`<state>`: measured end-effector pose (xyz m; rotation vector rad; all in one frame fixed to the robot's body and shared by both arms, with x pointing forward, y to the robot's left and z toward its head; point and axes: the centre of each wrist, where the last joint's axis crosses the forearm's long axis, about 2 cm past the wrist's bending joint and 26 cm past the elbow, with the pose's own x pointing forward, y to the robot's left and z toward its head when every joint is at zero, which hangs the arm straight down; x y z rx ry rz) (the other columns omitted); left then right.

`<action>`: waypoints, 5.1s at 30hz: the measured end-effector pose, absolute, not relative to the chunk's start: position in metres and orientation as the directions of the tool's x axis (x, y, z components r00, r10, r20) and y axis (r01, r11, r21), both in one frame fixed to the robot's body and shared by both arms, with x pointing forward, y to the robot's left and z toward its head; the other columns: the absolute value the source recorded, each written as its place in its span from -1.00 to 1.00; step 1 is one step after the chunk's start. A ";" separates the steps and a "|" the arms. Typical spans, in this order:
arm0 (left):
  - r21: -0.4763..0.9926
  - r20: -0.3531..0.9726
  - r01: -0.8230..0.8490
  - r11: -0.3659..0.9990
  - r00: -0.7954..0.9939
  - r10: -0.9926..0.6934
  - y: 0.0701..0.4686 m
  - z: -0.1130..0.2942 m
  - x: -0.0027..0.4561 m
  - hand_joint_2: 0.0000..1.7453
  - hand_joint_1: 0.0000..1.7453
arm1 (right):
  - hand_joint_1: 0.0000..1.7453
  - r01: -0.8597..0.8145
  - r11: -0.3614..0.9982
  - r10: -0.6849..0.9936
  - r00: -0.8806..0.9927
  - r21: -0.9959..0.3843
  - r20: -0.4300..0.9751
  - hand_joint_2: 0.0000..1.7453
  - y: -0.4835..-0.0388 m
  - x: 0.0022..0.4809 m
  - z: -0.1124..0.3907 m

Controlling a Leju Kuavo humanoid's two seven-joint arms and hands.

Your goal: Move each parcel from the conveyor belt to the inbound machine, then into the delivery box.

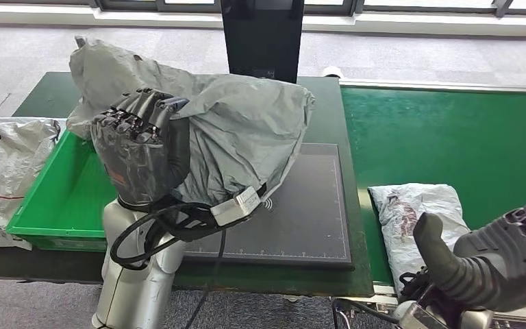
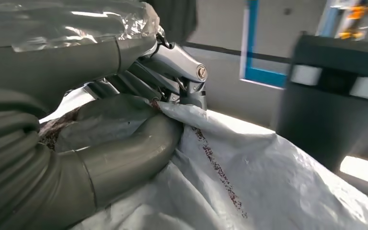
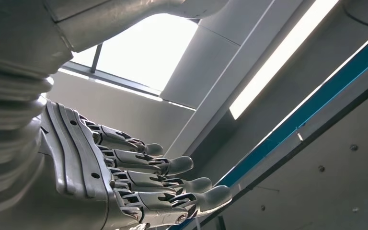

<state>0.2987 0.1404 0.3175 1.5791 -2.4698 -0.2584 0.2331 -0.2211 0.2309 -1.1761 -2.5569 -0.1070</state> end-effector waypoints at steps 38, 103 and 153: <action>0.728 0.312 -0.663 0.177 0.090 -0.946 0.254 0.198 0.398 1.00 1.00 | -1.00 0.740 0.669 0.719 -0.617 -0.077 0.320 1.00 -0.217 0.231 0.229; -0.200 0.717 -0.674 0.711 -0.595 -0.363 0.256 0.188 0.319 1.00 -1.00 | -1.00 0.621 0.330 0.924 -0.057 -0.711 0.379 1.00 -0.219 0.244 0.132; -0.025 0.701 -0.450 0.893 -0.644 -0.305 0.215 0.161 0.271 1.00 -1.00 | 1.00 -0.094 0.410 0.767 0.574 -0.907 0.287 1.00 -0.261 0.225 -0.021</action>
